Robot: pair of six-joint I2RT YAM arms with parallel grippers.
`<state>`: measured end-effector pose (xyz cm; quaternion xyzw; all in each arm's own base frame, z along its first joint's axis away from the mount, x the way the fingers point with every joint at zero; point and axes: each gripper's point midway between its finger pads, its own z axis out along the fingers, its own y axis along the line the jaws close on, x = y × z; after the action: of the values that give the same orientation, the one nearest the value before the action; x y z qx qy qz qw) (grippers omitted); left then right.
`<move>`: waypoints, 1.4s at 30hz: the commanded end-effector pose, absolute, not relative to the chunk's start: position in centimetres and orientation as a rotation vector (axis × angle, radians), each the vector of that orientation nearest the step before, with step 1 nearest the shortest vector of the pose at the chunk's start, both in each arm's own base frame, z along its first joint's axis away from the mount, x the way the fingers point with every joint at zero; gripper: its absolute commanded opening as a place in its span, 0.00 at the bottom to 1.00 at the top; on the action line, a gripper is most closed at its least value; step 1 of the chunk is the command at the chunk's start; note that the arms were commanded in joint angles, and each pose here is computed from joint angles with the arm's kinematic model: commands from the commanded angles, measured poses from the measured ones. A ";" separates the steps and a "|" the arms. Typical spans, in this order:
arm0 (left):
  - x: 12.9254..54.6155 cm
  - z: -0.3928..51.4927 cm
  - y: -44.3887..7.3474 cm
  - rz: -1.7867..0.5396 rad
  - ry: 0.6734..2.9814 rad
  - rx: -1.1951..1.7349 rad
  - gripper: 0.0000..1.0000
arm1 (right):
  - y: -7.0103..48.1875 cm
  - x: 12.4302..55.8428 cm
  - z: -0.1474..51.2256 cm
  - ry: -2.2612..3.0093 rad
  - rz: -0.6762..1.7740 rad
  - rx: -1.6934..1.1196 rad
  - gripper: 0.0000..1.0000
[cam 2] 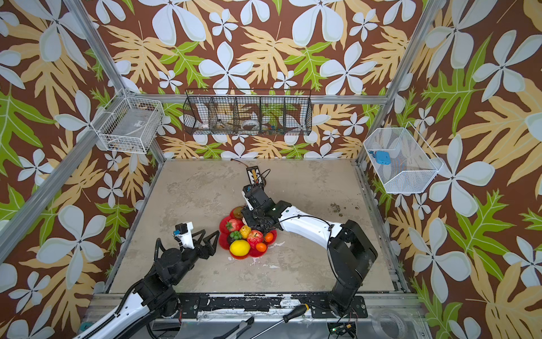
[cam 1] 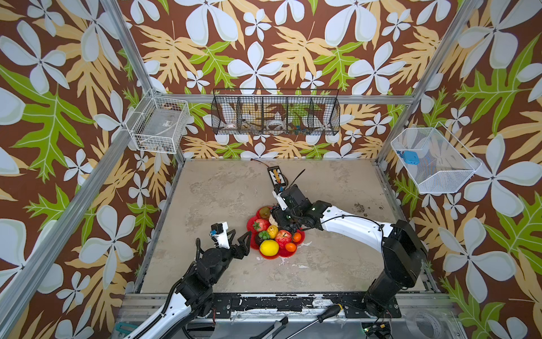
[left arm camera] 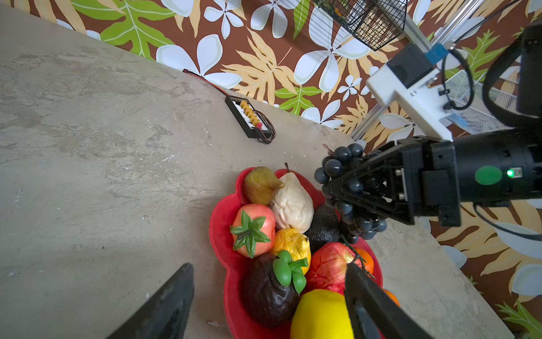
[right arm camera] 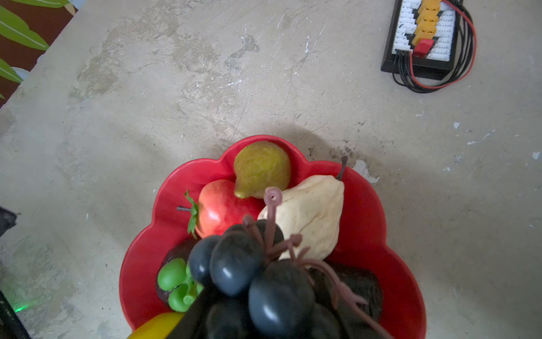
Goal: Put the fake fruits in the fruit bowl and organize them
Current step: 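Lift the black grapes and carry them over the bowl with the right gripper, then lower the grapes onto the fruits in the bowl and open the right gripper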
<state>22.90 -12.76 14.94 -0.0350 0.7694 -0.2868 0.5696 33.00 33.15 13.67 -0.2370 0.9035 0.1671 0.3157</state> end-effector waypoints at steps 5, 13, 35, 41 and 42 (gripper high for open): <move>23.0 15.5 -12.6 -0.673 1.781 -0.091 0.81 | 32.4 35.0 13.0 2.400 0.417 -0.549 0.50; 23.0 15.5 -12.5 -0.672 1.783 -0.092 0.81 | 32.5 35.7 11.9 2.423 0.405 -0.550 0.57; 23.0 15.4 -12.5 -0.669 1.783 -0.092 0.81 | 30.9 36.3 13.7 2.385 0.331 -0.521 0.88; 23.0 15.4 -12.6 -0.668 1.783 -0.091 0.81 | 30.8 36.1 14.1 2.376 0.344 -0.536 0.89; 23.1 15.4 -12.5 -0.668 1.781 -0.092 0.81 | 30.8 36.1 14.1 2.375 0.343 -0.536 0.89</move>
<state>22.87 -12.71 14.93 -0.0354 0.7695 -0.2864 0.5697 36.04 30.92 13.84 -0.2020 0.9120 0.1326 0.3316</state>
